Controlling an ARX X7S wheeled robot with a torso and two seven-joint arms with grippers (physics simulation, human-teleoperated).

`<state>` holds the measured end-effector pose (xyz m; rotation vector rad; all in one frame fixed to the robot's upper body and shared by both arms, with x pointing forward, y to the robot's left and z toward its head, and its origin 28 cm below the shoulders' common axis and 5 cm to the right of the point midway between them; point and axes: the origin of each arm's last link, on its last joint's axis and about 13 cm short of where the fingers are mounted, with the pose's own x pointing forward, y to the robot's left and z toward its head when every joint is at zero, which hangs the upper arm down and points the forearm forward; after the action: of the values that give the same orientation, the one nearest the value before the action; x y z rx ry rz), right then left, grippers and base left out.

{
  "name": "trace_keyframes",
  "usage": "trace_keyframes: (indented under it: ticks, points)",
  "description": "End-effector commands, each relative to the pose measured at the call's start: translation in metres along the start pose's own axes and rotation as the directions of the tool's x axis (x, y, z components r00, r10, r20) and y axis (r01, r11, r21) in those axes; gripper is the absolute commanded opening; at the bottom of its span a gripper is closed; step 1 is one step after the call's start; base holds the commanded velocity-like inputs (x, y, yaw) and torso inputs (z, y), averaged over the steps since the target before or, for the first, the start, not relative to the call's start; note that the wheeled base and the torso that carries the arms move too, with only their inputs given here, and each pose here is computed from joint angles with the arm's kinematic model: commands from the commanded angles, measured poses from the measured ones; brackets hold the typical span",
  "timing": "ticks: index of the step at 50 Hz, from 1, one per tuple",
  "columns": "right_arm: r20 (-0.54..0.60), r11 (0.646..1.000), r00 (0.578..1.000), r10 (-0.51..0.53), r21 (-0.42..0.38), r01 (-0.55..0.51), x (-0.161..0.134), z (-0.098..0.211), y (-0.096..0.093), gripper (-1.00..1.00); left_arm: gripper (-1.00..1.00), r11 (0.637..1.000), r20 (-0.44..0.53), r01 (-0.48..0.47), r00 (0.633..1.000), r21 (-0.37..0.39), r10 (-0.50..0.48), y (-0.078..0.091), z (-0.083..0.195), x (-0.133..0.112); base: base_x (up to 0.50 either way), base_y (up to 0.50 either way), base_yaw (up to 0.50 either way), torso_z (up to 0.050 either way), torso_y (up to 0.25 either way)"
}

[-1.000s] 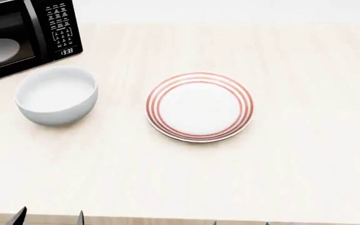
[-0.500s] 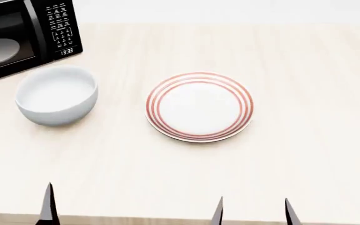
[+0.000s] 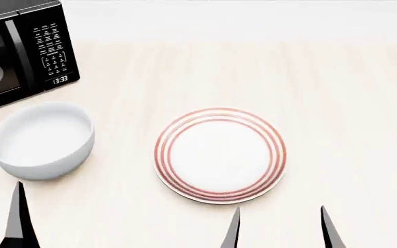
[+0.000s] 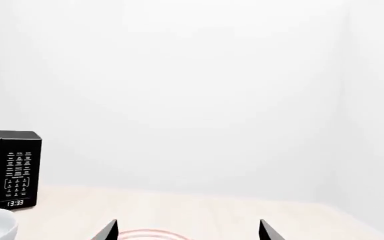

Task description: Pick up the white bowl and put it on the plate.

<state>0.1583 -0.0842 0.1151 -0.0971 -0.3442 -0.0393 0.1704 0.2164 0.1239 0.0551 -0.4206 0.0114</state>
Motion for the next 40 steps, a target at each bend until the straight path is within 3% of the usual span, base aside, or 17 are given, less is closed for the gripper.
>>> trace_keyframes:
  ticks: [1,20,34,40]
  points:
    - [0.017,1.0,1.0,0.006,0.0,-0.006,0.001,0.003,-0.002,1.0,1.0,0.999,0.012,-0.036,0.999,0.028,0.036,0.004,0.003,0.001,0.5,0.0,0.0,0.0,0.0]
    - [0.019,1.0,1.0,0.001,-0.007,-0.001,0.001,0.001,-0.002,1.0,1.0,0.998,0.009,-0.043,0.999,0.038,0.043,0.005,0.002,0.001,0.5,0.0,0.0,0.0,0.0]
    - [0.021,1.0,1.0,0.013,-0.023,-0.012,0.0,-0.001,-0.001,1.0,1.0,0.997,0.007,-0.052,0.999,0.049,0.051,0.006,0.004,0.001,0.0,0.0,0.0,0.0,0.001]
    - [0.023,1.0,1.0,0.016,-0.025,-0.015,0.0,0.0,0.0,1.0,1.0,0.993,0.013,-0.077,0.997,0.095,0.076,0.016,0.026,0.01,0.0,0.0,0.0,0.0,0.0]
